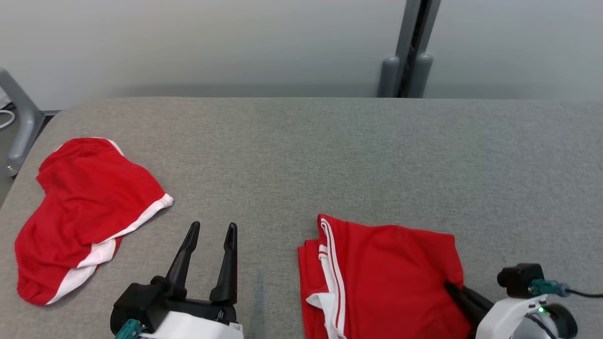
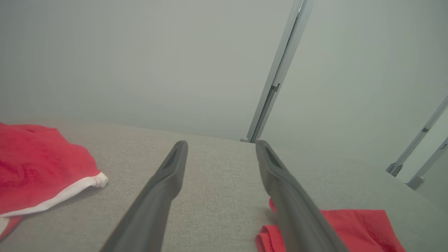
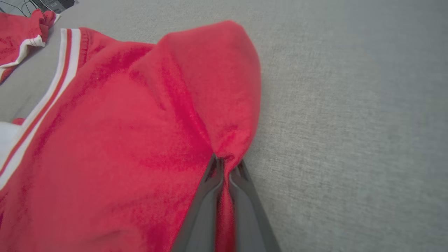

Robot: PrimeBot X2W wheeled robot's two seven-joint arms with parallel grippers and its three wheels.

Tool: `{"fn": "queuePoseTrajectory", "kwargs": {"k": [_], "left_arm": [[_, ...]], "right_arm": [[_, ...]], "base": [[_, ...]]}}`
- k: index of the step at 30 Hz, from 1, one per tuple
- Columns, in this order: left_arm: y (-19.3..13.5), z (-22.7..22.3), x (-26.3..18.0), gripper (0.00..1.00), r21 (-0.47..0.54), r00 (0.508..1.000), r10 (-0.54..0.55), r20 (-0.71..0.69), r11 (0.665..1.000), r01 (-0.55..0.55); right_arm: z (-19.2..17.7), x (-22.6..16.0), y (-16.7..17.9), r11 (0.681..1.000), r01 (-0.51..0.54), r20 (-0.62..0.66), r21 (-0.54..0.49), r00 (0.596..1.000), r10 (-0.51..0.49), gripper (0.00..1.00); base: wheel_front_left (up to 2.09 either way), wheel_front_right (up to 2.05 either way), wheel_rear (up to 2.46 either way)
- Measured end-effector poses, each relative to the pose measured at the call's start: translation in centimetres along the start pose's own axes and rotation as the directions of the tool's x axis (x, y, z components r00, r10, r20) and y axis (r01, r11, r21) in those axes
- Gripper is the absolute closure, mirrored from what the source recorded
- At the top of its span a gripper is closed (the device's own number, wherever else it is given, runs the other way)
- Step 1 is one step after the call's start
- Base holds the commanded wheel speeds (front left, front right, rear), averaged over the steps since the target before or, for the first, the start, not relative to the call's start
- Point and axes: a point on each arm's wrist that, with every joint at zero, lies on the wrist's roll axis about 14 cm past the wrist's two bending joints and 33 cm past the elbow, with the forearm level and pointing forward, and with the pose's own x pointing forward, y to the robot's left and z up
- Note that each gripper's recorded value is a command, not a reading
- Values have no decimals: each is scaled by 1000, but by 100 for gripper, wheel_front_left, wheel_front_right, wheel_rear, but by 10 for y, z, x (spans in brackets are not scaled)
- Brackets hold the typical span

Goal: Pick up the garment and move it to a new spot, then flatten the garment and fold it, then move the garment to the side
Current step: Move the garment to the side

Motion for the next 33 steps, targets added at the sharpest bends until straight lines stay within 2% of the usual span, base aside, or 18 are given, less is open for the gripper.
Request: {"fn": "queuePoseTrajectory", "kwargs": {"k": [6,11,14,20,25,28,33], "left_arm": [[-22,-6,18,0,20,996,-88,-12,996,88],[-36,-16,40,0,27,989,-145,-28,989,146],[-45,-26,53,0,32,981,-186,-46,982,188],[-61,-45,83,0,60,958,-279,-63,957,282],[-55,-64,107,0,51,956,-284,-78,956,288],[-48,-71,118,0,53,958,-276,-78,959,280],[-39,-81,128,0,54,961,-265,-80,961,270]], "right_arm": [[12,-5,-32,990,33,-32,-140,999,-37,100],[23,-12,-83,966,112,-54,-232,990,-128,100],[33,-12,-112,957,166,-42,-237,983,-180,100],[49,-14,-177,919,276,-36,-283,954,-298,100],[63,-23,-245,859,400,-42,-321,900,-434,100],[74,-34,-283,805,479,-36,-350,851,-523,100],[81,-42,-322,732,530,-63,-428,790,-609,100]], "base": [[0,0,0],[0,0,0],[0,0,0],[0,0,0],[0,0,0],[0,0,0],[0,0,0]]}}
